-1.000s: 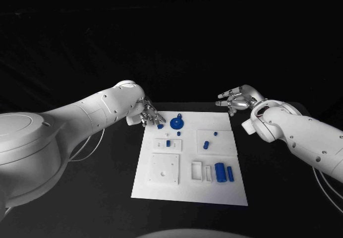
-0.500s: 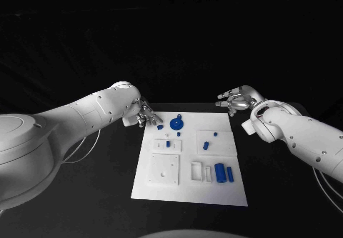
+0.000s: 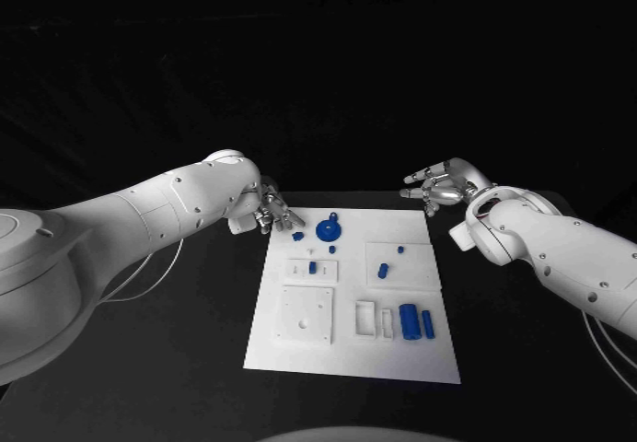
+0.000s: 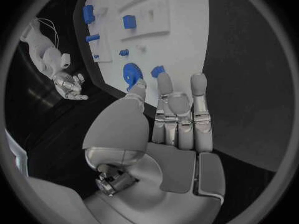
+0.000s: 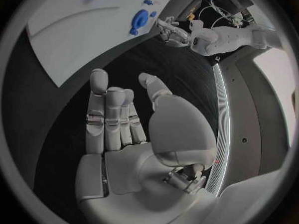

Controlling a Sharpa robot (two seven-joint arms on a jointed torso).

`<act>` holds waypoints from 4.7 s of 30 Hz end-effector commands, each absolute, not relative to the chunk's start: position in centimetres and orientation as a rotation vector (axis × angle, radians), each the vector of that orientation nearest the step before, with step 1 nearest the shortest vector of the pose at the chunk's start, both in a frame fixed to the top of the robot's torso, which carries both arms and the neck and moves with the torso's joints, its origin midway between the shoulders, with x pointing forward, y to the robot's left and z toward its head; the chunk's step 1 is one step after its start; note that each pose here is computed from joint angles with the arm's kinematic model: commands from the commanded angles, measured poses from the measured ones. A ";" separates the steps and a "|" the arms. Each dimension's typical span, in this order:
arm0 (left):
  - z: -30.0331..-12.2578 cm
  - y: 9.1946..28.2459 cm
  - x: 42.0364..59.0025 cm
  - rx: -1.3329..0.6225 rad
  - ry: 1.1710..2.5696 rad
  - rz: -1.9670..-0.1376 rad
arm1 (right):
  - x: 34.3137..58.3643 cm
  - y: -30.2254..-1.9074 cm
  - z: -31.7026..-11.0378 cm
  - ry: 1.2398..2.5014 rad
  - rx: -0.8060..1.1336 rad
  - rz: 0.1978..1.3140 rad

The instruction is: Assemble the parts on the task board

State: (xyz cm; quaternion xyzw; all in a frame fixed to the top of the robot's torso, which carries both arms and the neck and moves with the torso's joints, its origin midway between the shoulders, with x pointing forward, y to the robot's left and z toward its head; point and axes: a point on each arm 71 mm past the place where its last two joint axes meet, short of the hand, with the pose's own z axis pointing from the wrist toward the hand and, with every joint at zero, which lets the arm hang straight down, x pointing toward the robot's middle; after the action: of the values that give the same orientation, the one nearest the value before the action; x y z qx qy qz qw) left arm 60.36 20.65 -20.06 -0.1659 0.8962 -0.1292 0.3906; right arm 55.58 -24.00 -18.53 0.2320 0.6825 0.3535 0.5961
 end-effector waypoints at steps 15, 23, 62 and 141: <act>-19.1 19.1 59.7 -0.174 2.129 -0.268 | 55.5 -24.2 -18.4 1.585 0.519 0.813; -20.1 18.8 59.5 -0.189 2.243 -0.178 | 55.5 -24.1 -18.4 1.588 0.521 0.815; -21.3 18.6 60.1 -0.343 2.364 -0.149 | 55.7 -23.5 -18.7 1.593 0.522 0.819; -23.8 20.1 59.0 -0.524 2.461 -0.323 | 55.8 -23.7 -19.0 1.606 0.522 0.813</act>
State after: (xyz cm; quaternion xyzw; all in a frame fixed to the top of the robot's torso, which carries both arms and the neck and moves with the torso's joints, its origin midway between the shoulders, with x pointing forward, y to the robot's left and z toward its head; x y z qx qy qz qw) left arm 59.55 19.98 -22.88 -0.1993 0.9177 -0.1297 0.3183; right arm 55.84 -23.81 -18.97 0.2317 0.6872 0.3476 0.5943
